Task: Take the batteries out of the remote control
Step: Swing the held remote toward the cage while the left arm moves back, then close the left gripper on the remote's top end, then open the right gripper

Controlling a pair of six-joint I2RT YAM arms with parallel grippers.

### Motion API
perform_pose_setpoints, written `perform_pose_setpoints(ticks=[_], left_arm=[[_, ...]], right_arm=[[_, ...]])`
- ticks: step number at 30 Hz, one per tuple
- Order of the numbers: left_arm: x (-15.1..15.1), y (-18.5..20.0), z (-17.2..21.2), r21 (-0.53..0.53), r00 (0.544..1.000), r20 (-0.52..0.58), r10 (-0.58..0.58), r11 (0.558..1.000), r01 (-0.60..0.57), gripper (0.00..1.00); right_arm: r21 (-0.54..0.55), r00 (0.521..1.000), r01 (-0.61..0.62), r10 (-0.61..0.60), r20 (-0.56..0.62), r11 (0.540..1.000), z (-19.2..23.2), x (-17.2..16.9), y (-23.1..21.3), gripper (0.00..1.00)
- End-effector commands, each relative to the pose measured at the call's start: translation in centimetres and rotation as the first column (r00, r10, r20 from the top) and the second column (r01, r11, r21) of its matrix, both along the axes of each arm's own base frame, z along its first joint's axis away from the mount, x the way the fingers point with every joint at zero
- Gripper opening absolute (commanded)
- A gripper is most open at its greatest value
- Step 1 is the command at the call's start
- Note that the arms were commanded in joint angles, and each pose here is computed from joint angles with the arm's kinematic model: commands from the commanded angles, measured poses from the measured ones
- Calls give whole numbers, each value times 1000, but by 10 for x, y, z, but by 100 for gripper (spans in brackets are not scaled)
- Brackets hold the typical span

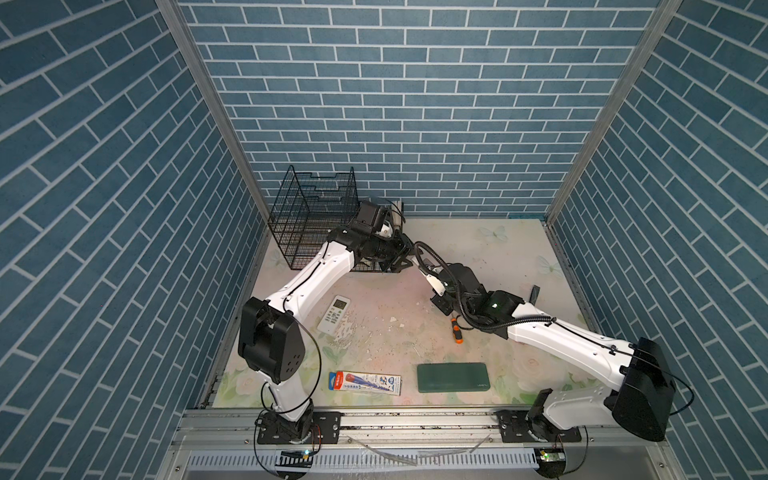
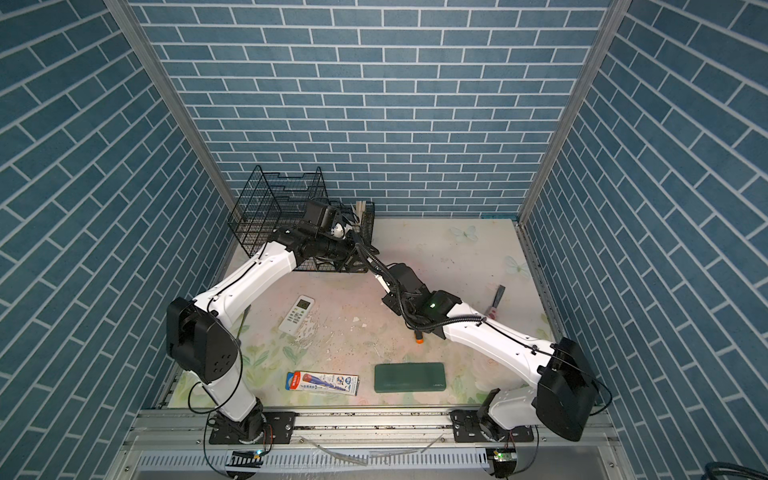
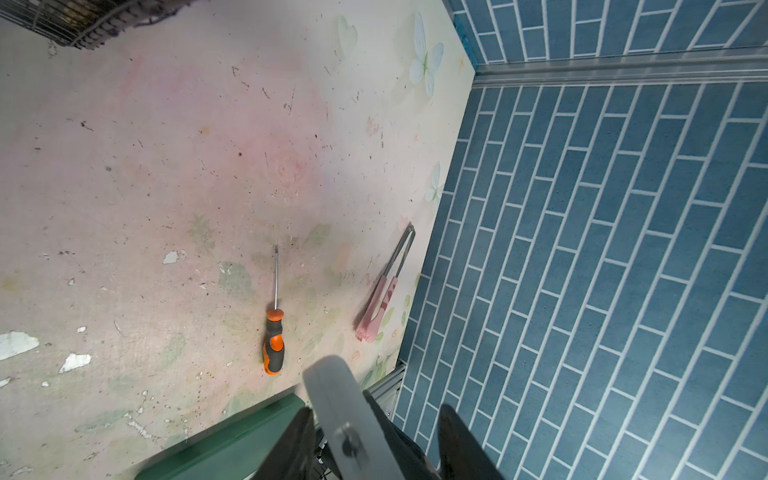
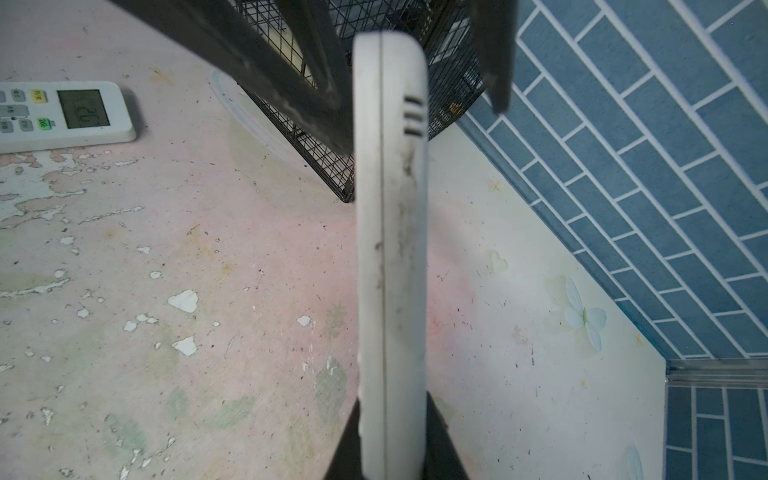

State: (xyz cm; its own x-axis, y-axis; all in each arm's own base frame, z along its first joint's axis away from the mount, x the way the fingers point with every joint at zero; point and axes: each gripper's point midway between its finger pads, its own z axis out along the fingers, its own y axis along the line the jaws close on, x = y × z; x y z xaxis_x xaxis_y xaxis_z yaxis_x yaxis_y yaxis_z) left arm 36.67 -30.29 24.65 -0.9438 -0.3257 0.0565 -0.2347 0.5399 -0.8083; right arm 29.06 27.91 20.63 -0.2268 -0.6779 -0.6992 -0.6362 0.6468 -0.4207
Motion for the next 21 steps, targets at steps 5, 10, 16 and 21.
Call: perform_pose_setpoints(ticks=[5,10,16,21], left_arm=[[-3,2,-11,-6,999,-36,-11,1000,10,45],[-6,2,-14,-29,997,-71,4,1000,-6,42],[-6,1,-15,-48,997,-77,5,999,-9,36],[-6,3,-13,-53,997,-74,9,998,-13,31]], right_arm=[[-49,994,-18,23,111,999,13,3,3,0],[-67,990,-28,37,135,997,15,4,9,0],[-73,985,-45,57,161,996,18,4,18,0],[-70,979,-48,61,193,996,21,5,20,0]])
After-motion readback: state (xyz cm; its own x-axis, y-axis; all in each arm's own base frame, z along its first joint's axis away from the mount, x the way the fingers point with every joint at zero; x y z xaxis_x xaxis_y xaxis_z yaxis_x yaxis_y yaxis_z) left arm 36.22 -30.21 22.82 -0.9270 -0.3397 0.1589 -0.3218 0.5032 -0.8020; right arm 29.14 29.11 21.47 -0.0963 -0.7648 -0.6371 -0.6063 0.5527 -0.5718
